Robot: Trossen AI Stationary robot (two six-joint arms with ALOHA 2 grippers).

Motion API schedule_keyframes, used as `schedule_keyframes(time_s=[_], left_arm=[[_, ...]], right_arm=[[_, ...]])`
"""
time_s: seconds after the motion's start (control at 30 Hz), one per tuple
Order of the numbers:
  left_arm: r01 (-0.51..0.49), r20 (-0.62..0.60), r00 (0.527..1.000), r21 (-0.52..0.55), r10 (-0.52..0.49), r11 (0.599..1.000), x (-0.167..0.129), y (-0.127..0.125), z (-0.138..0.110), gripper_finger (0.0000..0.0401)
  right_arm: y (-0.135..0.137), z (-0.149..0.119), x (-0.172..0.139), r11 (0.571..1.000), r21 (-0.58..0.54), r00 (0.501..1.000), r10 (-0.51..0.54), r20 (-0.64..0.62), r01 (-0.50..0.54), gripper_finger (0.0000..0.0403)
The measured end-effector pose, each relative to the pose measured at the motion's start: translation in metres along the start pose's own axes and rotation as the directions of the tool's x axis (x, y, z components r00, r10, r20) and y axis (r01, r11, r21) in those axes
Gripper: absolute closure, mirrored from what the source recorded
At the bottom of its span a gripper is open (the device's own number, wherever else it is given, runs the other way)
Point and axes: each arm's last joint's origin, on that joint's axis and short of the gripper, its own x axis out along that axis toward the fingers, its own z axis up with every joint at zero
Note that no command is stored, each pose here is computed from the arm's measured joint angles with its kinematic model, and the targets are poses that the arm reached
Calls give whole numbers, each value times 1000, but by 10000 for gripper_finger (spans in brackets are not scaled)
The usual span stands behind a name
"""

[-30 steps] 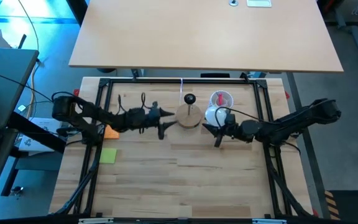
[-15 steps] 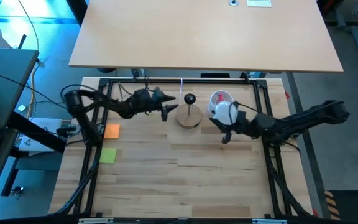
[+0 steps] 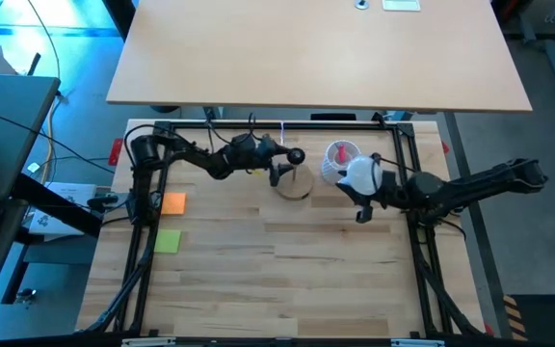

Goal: Screw lightbulb
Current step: Insert the white lightbulb into the brown lamp

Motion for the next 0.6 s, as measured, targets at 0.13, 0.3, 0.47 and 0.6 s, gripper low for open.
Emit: schedule_keyframes(time_s=[0.13, 0.3, 0.47, 0.6], left_arm=[[32, -9, 999, 25, -32, 999, 2, -9, -2, 122], [47, -64, 997, 64, -43, 997, 0, -16, 0, 135], [91, -139, 988, 124, -73, 988, -4, -21, 1, 137], [142, -150, 981, 141, -120, 980, -3, -30, 2, 137]], right_arm=[[2, -10, 3, 1000, 16, 997, -13, -76, 14, 274], [3, -21, 5, 999, 35, 988, -36, -151, 42, 274], [5, -25, 4, 998, 49, 980, -25, -198, 35, 274], [6, -25, 3, 999, 42, 980, -21, -199, 30, 274]])
